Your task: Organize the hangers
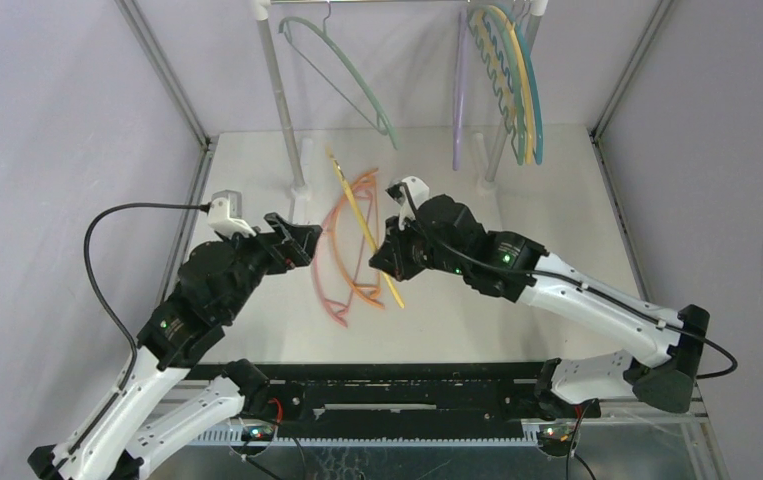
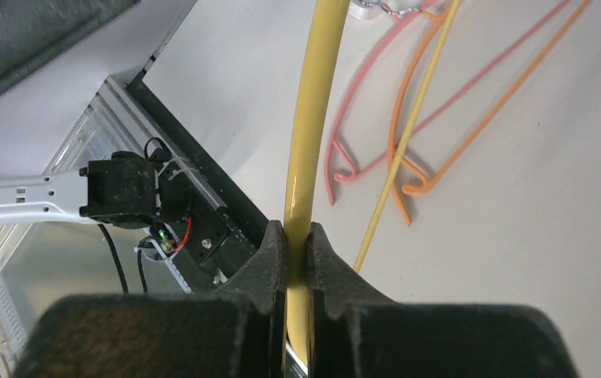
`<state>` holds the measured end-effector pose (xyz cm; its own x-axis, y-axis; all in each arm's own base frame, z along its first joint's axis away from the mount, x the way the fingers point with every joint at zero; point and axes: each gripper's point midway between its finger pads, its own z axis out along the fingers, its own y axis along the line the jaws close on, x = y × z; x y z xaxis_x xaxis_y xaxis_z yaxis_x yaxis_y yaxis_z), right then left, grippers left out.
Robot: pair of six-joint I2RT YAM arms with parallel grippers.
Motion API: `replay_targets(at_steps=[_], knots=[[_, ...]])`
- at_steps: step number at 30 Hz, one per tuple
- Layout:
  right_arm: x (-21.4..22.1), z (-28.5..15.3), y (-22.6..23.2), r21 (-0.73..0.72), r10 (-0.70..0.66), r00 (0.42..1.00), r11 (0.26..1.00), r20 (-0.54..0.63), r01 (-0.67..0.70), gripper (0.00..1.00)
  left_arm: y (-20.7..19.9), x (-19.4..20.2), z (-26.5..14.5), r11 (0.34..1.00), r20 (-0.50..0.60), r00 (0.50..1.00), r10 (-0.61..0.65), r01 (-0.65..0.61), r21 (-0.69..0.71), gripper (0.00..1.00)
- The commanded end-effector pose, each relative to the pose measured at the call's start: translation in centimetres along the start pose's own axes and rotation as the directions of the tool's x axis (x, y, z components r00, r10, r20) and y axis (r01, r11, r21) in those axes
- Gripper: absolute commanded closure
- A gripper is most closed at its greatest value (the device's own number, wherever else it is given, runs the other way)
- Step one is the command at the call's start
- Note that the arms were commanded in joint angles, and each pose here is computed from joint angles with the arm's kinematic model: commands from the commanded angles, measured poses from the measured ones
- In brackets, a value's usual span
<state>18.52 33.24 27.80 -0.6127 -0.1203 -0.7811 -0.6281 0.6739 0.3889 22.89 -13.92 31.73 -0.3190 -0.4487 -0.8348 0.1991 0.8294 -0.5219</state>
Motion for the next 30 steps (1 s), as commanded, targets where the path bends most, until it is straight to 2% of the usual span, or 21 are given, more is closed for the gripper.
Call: replay_targets(at_steps=[1,8,15,30], knots=[[-6.2,-1.1,3.1,-0.108,-0.072,0.985,0.99,0.158,0.089,1.0,1.2,-1.0,-1.1,0.997,0.02,0.998,0.056,-0.055,-0.051,0.0],[-11.6,-0.2,3.3,-0.051,-0.144,0.956,0.985,0.257,0.162,1.0,1.9,-0.8,-1.4,0.994,0.018,0.997,0.081,-0.08,-0.069,0.01],[-16.5,1.8,2.2,0.037,-0.161,0.913,0.987,0.375,0.158,1.0,2.4,-0.7,-1.9,0.992,0.012,0.995,0.103,-0.102,-0.08,0.01],[-24.6,5.4,1.9,0.066,-0.201,0.832,0.978,0.516,0.196,1.0,3.6,-0.6,-2.7,0.984,0.008,0.991,0.135,-0.133,-0.115,0.0]])
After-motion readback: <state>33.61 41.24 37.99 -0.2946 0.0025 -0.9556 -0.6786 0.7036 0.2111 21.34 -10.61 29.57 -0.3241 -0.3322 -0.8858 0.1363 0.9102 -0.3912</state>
